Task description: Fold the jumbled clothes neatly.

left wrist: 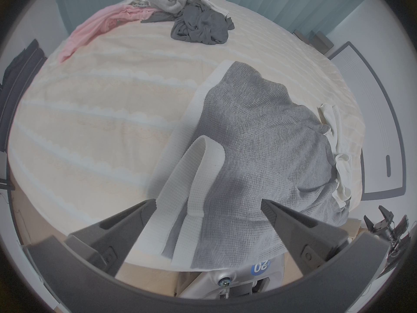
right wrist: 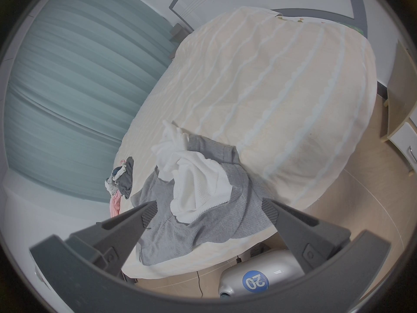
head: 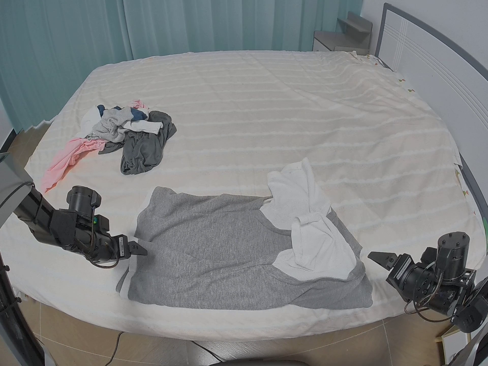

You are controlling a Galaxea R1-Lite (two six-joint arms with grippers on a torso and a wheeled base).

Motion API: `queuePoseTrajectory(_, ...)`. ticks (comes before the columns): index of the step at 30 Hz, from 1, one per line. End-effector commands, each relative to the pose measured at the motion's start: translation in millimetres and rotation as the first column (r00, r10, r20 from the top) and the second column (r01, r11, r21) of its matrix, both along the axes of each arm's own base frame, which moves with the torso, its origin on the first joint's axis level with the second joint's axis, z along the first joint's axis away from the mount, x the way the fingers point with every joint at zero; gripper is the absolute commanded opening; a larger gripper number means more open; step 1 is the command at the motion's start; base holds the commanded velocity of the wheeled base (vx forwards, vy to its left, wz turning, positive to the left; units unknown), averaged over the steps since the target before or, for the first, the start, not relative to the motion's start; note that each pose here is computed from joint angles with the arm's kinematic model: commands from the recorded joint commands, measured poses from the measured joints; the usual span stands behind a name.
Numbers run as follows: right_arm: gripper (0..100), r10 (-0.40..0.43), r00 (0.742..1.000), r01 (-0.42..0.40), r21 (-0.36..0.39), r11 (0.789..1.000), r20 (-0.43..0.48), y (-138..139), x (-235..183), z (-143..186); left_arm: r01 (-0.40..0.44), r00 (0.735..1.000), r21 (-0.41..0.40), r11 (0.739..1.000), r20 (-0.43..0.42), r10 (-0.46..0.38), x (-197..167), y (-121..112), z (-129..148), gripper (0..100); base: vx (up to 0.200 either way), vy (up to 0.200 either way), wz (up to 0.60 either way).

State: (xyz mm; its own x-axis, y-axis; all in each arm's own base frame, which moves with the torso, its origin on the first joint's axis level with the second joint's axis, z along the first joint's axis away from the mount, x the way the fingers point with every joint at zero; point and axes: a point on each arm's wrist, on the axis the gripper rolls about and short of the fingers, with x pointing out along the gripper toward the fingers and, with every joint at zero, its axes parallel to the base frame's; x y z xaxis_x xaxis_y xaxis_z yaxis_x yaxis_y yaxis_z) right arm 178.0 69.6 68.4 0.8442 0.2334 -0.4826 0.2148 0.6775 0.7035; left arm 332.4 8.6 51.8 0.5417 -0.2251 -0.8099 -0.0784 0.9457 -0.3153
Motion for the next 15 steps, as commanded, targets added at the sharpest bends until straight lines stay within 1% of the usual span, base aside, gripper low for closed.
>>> queuePoseTrajectory(1,100,0.026,0.999,-0.027,0.008,1.000,0.031,4.2,-1.5,5.9,0.007,1.000,-0.021,1.000,-0.011,-0.007,13.1,1.2,-11.3,100,0.000,0.000,0.00)
queuePoseTrajectory(5,100,0.033,0.999,-0.033,0.007,0.999,0.028,5.3,-2.0,5.2,0.033,0.999,-0.047,0.998,-0.003,-0.033,19.7,-2.9,-12.4,100,0.000,0.000,0.00)
queuePoseTrajectory(15,100,0.031,0.999,-0.032,0.007,0.999,0.022,4.5,-2.6,4.1,0.040,0.999,-0.052,0.998,-0.010,-0.041,22.5,-6.2,-16.4,100,0.000,0.000,0.00)
